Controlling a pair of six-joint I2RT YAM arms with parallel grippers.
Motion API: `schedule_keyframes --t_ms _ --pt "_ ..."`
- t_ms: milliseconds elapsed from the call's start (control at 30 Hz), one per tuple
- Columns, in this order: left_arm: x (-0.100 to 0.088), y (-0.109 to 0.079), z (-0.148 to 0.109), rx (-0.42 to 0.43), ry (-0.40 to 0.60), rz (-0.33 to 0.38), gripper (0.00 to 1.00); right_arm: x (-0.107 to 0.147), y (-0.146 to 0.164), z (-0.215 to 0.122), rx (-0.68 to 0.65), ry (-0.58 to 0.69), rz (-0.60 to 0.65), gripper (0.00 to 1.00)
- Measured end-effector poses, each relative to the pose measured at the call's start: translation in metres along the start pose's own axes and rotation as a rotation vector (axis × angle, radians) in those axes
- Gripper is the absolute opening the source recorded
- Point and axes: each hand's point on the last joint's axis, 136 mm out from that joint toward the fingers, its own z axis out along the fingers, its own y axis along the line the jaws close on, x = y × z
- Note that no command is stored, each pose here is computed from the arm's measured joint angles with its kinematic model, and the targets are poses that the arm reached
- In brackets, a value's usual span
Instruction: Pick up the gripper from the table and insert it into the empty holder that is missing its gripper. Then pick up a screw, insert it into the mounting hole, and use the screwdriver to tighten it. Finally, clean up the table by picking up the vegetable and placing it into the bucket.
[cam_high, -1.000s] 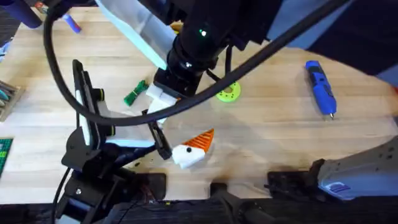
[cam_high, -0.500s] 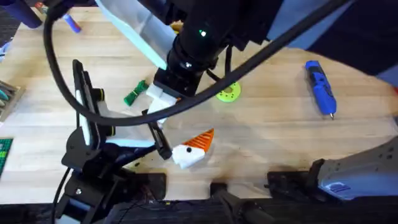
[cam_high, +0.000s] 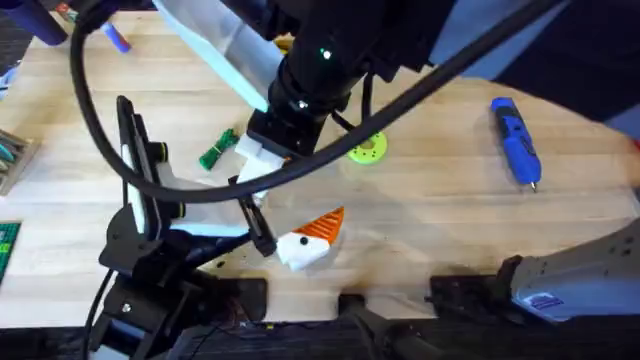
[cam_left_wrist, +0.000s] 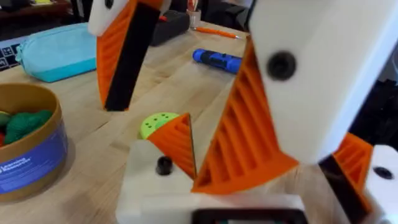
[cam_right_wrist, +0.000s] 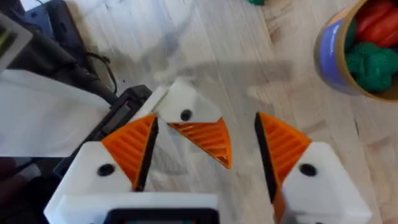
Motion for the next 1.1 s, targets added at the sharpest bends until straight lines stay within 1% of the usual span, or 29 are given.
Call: schedule_keyframes --t_ms 500,600,733,867,967,1100 --pt "0.000 0.000 0.000 0.001 0.000 0.002 0.992 -0.001 -0.001 -0.006 0.008 -0.017 0.001 0.871" --pt "0.000 0.000 0.000 0.001 0.000 0.002 0.992 -0.004 -0.004 -0.020 0.019 -0.055 0.004 0.871" --pt "0.000 0.000 0.000 0.001 0.000 0.002 0.992 -0.008 -0.009 -0.049 0.039 -0.131 0.013 0.871" --pt "0.000 0.000 0.000 0.001 0.000 0.002 0.992 -0.006 -0.016 -0.072 0.063 -0.180 0.031 0.871" --pt "0.000 0.000 0.000 0.001 0.000 0.002 0.992 0.001 -0.029 -0.079 0.085 -0.179 0.064 0.872" --pt "0.000 0.000 0.000 0.001 0.000 0.002 0.992 0.012 -0.056 -0.083 0.119 -0.163 0.143 0.872"
